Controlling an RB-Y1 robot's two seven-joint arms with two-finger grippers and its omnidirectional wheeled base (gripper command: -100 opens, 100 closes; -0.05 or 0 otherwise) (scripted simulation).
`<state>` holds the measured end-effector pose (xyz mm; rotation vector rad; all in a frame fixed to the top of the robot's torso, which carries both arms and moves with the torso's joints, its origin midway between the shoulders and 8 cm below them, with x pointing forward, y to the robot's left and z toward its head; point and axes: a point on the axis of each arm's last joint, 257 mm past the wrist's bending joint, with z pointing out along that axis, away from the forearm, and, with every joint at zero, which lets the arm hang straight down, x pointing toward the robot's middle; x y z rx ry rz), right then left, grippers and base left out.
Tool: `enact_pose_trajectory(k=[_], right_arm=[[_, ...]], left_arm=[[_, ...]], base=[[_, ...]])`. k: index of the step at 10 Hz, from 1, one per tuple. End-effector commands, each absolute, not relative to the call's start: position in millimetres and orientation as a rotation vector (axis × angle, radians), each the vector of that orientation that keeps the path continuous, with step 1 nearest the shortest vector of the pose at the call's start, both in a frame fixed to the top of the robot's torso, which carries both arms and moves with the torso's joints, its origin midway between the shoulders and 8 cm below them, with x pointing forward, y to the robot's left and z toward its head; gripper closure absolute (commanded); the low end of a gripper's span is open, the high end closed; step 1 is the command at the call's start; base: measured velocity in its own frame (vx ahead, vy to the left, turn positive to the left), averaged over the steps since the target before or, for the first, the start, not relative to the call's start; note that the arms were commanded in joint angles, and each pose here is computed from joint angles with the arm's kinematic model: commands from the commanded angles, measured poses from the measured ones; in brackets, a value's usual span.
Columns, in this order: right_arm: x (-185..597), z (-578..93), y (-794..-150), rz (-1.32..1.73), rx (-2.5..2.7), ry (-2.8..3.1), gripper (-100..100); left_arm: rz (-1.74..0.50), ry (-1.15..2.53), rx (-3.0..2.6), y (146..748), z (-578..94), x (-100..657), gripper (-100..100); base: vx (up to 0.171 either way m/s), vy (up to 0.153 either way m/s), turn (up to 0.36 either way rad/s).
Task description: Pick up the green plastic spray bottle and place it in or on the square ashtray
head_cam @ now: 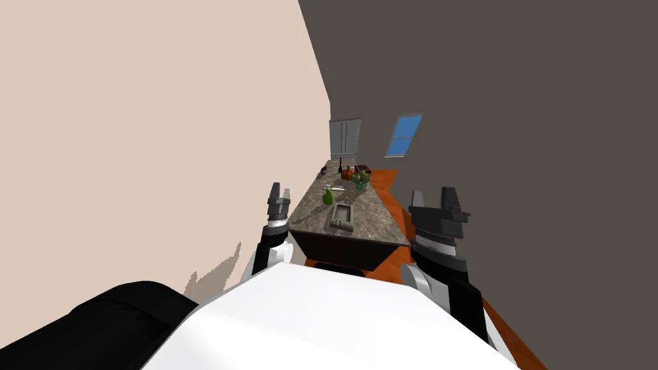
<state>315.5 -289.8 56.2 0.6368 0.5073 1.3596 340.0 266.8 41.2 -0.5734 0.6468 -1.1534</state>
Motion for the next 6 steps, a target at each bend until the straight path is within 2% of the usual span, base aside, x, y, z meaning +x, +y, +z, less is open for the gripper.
enact_pose_trajectory(k=[1,5,6], right_arm=[[315,56,-290,1.360,0.637,0.507,0],[316,56,-290,1.360,0.637,0.507,0],[316,56,-290,1.360,0.637,0.507,0]], left_arm=[[-1.161,0.679,-0.547,261,31,343,-100],[-1.183,0.752,-0.501,247,-4,348,-100],[-1.179,0.762,-0.510,248,-11,350,-100]], base=[[-0.067,-0.026,-0.144],[-0.157,-0.028,-0.219],[-0.106,-0.019,-0.063]])
